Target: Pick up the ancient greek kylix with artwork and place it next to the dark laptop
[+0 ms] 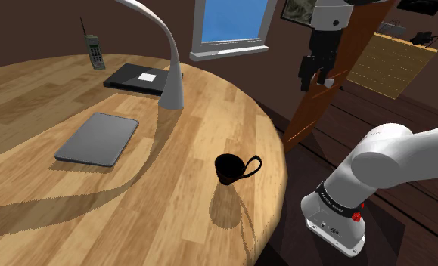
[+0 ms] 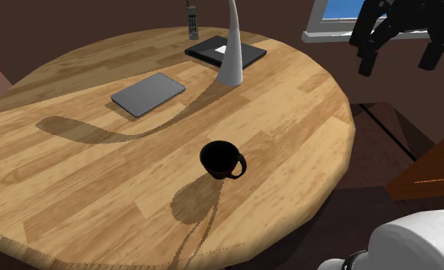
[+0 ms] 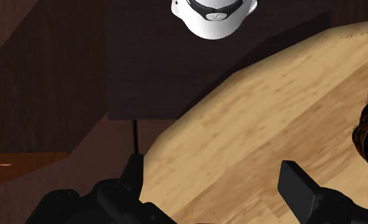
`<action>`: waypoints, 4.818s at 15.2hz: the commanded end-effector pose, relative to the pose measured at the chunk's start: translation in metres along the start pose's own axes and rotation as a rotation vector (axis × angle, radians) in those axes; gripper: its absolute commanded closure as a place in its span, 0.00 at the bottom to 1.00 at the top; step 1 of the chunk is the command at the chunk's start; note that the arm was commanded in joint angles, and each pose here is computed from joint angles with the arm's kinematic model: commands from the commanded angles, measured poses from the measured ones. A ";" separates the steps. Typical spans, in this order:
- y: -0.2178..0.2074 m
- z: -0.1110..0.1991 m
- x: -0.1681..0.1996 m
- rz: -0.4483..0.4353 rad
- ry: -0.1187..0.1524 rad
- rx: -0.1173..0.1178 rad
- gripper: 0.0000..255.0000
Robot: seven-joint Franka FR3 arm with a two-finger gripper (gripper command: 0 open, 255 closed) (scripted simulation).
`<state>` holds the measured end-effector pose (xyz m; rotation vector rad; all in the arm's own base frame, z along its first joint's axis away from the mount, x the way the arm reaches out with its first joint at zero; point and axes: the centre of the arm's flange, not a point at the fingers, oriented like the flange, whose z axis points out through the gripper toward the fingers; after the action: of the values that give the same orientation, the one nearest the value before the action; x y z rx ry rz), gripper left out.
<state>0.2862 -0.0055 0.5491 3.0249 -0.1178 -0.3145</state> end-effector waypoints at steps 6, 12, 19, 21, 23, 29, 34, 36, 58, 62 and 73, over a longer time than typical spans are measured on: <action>-0.068 0.019 0.002 0.006 0.018 -0.035 0.00; -0.150 0.045 0.005 0.014 0.040 -0.076 0.00; -0.243 0.079 0.010 0.023 0.066 -0.124 0.00; -0.269 0.090 0.011 0.025 0.073 -0.138 0.00; -0.295 0.101 0.013 0.028 0.081 -0.152 0.00; -0.373 0.136 0.020 0.036 0.103 -0.193 0.00; -0.388 0.160 0.023 0.038 0.108 -0.203 0.00; -0.386 0.170 0.024 0.038 0.108 -0.203 0.00; -0.382 0.173 0.024 0.038 0.108 -0.203 1.00; -0.380 0.152 0.019 0.038 0.108 -0.203 1.00; -0.374 0.096 0.008 0.038 0.108 -0.203 1.00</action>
<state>0.2992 0.3556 0.4098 2.8270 -0.1259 -0.1492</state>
